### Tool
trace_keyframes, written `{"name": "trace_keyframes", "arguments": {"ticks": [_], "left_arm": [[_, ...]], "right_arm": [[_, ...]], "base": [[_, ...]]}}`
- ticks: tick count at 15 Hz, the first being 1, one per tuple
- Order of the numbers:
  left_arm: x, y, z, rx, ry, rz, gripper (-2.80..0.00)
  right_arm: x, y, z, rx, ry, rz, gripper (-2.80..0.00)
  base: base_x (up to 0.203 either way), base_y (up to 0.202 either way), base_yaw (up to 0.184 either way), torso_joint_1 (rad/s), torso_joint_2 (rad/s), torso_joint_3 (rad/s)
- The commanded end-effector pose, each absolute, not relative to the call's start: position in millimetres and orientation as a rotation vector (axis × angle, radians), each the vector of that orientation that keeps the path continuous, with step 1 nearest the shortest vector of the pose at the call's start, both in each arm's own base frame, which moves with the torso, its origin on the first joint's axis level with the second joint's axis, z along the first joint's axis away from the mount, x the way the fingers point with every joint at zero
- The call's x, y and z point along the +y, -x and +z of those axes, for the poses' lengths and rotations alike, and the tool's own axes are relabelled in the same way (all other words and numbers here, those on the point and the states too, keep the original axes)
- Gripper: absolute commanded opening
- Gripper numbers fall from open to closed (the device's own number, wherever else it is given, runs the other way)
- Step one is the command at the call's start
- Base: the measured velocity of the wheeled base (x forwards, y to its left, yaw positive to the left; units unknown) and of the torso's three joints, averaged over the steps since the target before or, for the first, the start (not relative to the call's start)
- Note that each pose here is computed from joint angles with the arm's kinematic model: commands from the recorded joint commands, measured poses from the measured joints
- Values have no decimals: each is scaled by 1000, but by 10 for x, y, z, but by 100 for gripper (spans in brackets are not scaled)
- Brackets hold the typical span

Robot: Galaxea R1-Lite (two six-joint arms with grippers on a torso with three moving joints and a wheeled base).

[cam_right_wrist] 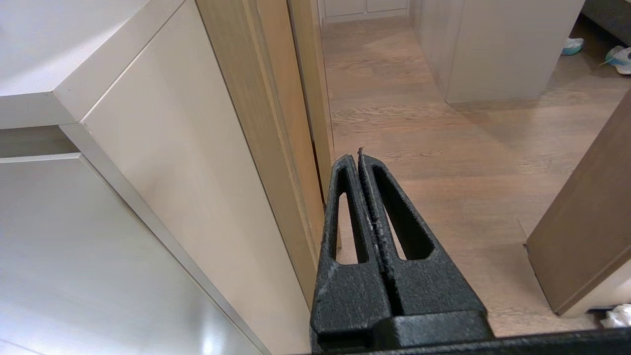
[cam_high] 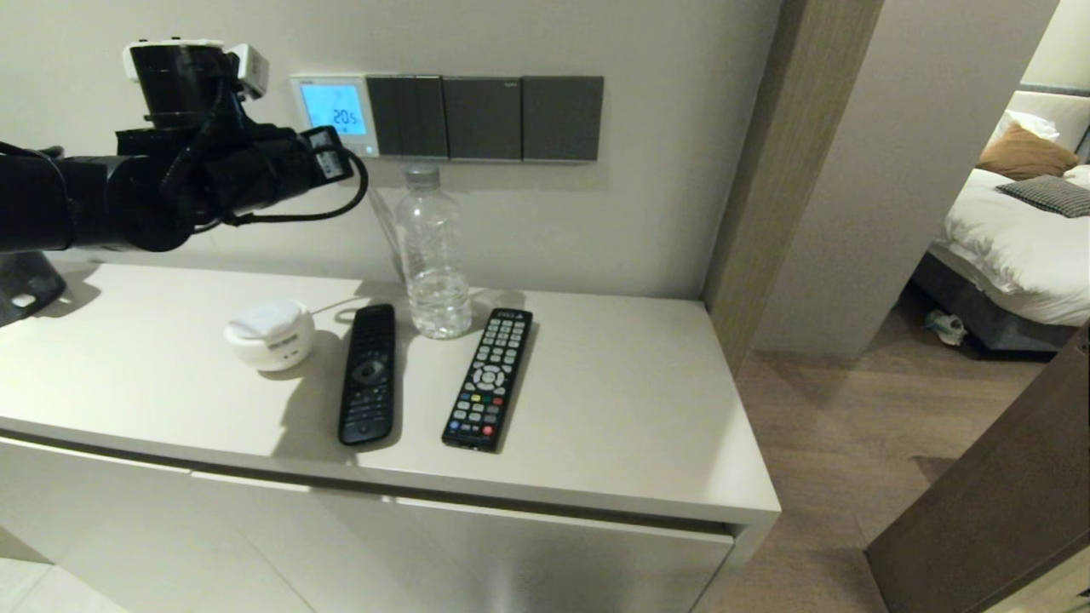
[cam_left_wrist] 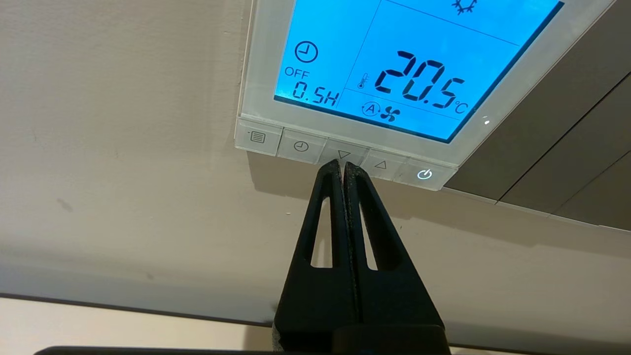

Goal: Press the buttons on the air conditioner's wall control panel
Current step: Press the temperature decrease button

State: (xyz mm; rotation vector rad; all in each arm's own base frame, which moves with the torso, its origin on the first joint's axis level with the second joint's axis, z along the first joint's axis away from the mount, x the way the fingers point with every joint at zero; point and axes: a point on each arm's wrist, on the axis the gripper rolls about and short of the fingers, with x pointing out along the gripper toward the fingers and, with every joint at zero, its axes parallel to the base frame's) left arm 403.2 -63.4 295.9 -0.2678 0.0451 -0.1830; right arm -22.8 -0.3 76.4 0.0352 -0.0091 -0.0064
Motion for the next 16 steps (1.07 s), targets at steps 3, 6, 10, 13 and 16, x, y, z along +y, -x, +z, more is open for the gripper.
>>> {"name": "trace_keyframes", "arguments": {"ticks": [3, 6, 10, 13, 16], "left_arm": [[-626, -3997, 2951, 48, 270, -182, -280], [-604, -3821, 3054, 29, 271, -185, -280], [-591, -3739, 3098, 22, 271, -186, -280], [-595, -3761, 3073, 29, 271, -187, -280], [-602, -3837, 3017, 38, 270, -184, -280]], "right_arm": [[-3, 226, 760, -6, -35, -6, -280], [-3, 226, 760, -6, -35, -6, -280], [-3, 226, 760, -6, -35, -6, -280], [-3, 226, 760, -6, -35, -6, -280], [-3, 226, 760, -6, -35, -6, -280]], "base": [[0, 0, 0, 0, 0, 0], [0, 0, 0, 0, 0, 0], [0, 0, 0, 0, 0, 0], [0, 0, 0, 0, 0, 0], [0, 0, 0, 0, 0, 0]]}}
